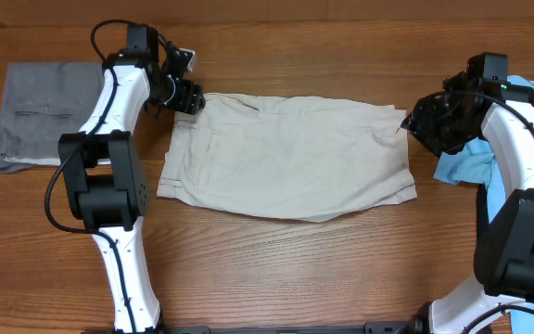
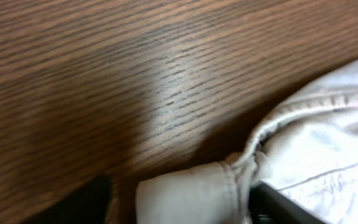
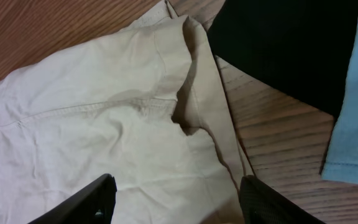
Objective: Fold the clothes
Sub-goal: 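Reach the left gripper to the left end of the beige pants, then grasp the left pants corner with the left gripper and lift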
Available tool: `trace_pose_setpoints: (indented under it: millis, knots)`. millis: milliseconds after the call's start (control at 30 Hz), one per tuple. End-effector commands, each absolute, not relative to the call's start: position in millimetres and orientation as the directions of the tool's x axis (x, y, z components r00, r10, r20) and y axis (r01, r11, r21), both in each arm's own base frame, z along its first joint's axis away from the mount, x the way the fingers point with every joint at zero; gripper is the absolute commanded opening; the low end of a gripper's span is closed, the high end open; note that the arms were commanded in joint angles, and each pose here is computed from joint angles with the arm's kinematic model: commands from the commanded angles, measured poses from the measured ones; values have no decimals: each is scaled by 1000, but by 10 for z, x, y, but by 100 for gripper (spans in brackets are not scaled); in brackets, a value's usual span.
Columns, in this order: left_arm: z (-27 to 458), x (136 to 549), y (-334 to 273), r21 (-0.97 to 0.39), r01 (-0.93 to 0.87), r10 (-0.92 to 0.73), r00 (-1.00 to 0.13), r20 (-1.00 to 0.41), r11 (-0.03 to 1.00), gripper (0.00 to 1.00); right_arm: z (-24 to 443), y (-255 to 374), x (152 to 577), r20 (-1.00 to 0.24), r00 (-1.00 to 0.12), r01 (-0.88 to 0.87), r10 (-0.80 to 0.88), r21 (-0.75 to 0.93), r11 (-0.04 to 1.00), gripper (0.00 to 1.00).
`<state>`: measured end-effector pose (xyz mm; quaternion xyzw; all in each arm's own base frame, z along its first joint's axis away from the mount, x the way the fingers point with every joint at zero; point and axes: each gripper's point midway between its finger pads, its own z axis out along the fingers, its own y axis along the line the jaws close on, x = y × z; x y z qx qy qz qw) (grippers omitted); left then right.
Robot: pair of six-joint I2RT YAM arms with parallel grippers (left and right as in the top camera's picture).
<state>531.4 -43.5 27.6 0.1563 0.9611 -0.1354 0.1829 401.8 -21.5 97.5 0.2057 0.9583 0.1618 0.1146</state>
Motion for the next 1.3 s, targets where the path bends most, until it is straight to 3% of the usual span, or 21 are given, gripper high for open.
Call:
trace_pose_setpoints:
  millis: [0,67,133,467,667,767,1000,1067,1267]
  knots:
    - [353,5387,-515,-198,377,268,-865,-424,905,56,960,-206,4026,-159,-893,349,422,347,871,68]
    - [367,5383,-521,-199,378,269,-865,-423,904,39,960,-207,4027,-160,-893,349,422,346,871,68]
    - [420,5370,-523,-200,377,269,-867,-420,904,28,961,-206,4030,-161,-892,349,422,347,871,68]
    - [1020,5237,-652,-223,356,248,-882,-401,908,17,960,-206,4027,-160,-893,349,422,347,871,69]
    - [1028,4896,-1031,-254,387,307,-902,-304,886,21,962,-208,4037,-164,-892,348,422,347,871,69]
    - [917,4743,-1141,-197,409,362,-902,-236,891,23,962,-207,4034,-163,-892,348,422,347,871,69]
    - [742,4683,-1077,31,441,440,-885,-153,897,41,960,-202,4027,-160,-893,348,421,347,871,69]
    - [680,4680,-1071,36,441,441,-885,-151,897,55,959,-200,4025,-159,-893,348,421,347,871,70]
    - [380,4662,-969,37,425,426,-893,-144,904,57,959,-203,4026,-160,-893,348,421,346,871,70]
